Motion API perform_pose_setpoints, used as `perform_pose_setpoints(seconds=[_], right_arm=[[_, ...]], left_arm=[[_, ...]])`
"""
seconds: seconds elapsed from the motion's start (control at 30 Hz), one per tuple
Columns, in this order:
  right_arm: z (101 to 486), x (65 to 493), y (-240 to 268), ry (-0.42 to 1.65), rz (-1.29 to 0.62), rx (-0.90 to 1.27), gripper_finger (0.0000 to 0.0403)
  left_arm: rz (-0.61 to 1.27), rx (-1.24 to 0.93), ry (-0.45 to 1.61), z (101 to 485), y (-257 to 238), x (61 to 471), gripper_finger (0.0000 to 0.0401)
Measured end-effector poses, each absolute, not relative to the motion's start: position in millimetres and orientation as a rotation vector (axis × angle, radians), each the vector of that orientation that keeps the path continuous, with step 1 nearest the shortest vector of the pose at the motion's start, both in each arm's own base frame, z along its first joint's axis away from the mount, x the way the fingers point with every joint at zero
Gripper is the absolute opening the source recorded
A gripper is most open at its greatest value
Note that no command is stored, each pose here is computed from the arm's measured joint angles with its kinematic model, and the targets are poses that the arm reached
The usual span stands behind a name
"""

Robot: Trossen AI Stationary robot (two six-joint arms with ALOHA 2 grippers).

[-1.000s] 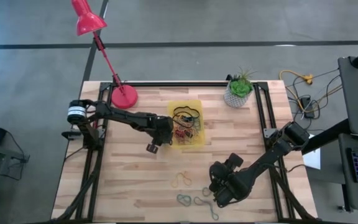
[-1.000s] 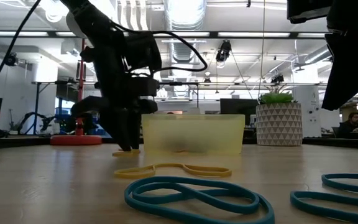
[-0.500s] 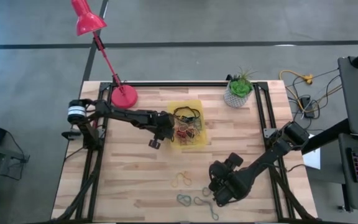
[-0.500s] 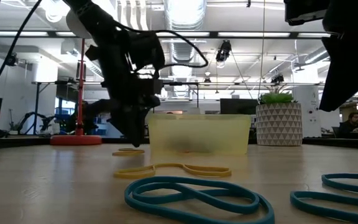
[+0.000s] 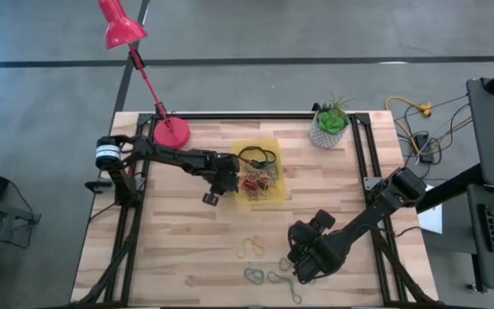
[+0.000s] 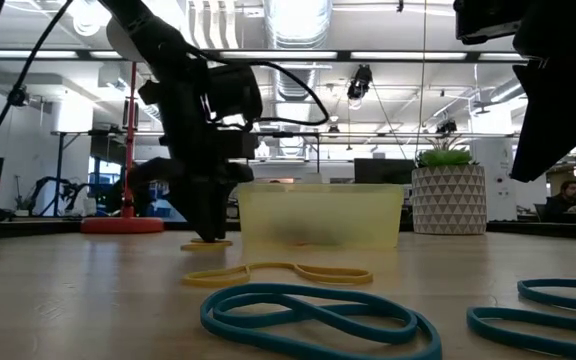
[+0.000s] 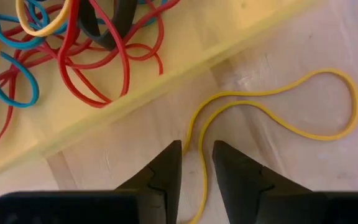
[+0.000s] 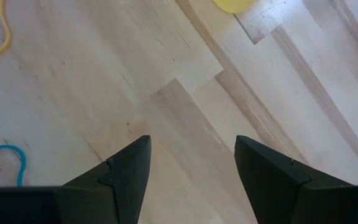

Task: Pick and place rubber bands into bin
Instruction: Put the yellow rubber band into the yellow bin

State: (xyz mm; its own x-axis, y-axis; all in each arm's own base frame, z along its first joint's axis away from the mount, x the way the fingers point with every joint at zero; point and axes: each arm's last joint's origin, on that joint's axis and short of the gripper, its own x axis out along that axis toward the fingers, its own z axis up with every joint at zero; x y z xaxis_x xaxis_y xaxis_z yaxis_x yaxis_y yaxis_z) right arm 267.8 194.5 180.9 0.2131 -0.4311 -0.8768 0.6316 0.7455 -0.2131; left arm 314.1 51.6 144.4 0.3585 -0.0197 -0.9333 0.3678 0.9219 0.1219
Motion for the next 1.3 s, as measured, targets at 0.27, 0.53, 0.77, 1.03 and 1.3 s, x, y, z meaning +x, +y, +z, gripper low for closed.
perform_pose_setpoints(seconds=[0.27,0.53,0.77,1.03,1.3], right_arm=[[180,270,190,1.137,-0.758,0.213,0.0219],[180,272,187,1.137,-0.77,0.219,0.0219],[180,273,186,1.139,-0.765,0.211,0.0219],[179,273,185,1.143,-0.763,0.191,0.0219],[178,273,183,1.145,-0.769,0.189,0.0219]], left_arm=[[-0.303,0.256,1.175,143,60,310,0.004],[-0.308,0.246,1.178,142,61,309,0.0001],[-0.276,0.159,1.253,156,55,297,0.0],[-0.2,0.125,1.094,212,44,281,0.0],[-0.164,0.123,1.012,233,41,273,0.0]])
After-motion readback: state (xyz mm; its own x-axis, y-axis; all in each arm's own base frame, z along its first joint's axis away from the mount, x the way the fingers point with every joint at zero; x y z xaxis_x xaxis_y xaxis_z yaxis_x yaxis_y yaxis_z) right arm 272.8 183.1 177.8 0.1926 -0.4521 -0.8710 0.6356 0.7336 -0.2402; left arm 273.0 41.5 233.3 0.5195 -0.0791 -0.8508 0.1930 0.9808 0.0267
